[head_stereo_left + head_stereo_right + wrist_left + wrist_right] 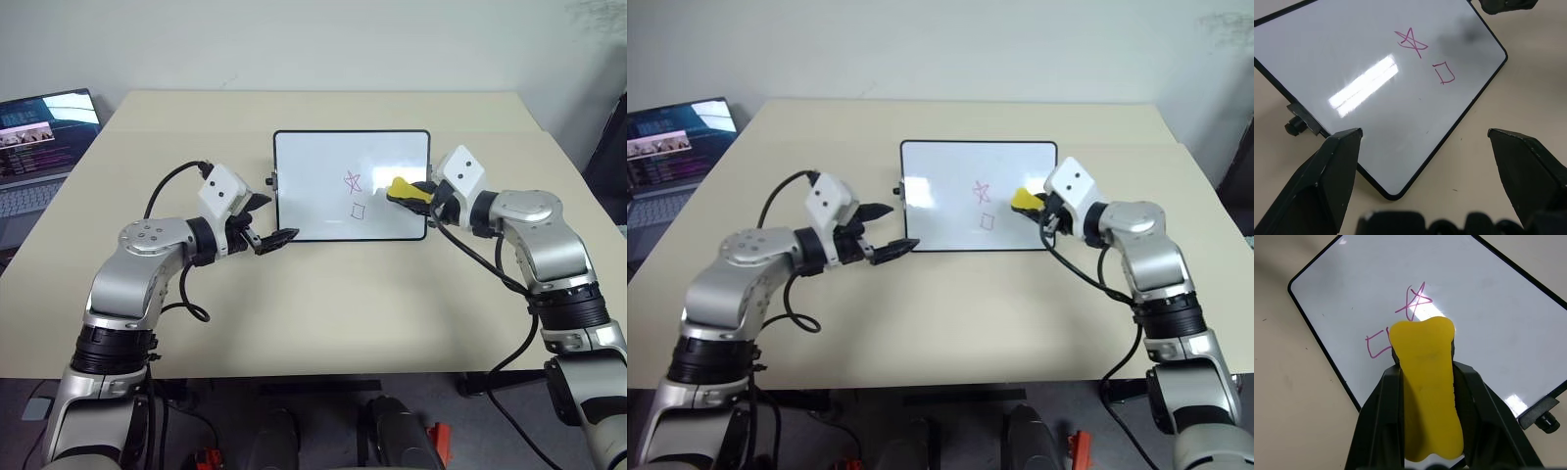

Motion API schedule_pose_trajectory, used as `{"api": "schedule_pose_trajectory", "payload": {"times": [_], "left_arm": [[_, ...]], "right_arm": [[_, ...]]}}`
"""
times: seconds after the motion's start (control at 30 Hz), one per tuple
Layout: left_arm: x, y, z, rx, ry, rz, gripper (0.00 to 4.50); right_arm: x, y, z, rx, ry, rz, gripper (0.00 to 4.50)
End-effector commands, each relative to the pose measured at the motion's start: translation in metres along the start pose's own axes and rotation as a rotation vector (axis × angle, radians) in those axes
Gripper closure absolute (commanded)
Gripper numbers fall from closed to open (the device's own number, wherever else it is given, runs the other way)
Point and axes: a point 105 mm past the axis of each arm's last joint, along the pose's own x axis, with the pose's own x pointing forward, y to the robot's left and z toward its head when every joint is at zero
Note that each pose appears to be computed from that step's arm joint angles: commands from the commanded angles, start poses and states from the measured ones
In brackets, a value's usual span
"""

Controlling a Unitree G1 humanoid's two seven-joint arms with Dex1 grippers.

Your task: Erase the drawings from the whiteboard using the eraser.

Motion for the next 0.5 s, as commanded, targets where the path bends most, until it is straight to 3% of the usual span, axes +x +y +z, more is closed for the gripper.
{"api": "schedule_pose_trajectory", "payload": {"times": [0.03,0.5], "left_arm": [[-0.005,0.001,0.015,0.027,-0.050,0.009,0.00],[-0.007,-0.001,0.008,0.022,-0.022,-0.007,0.00]], "right_arm": [[-0.003,-0.006,0.014,-0.038,-0.036,-0.017,3.48],[-0.001,0.005,0.012,-0.025,-0.018,0.040,3.48]]}}
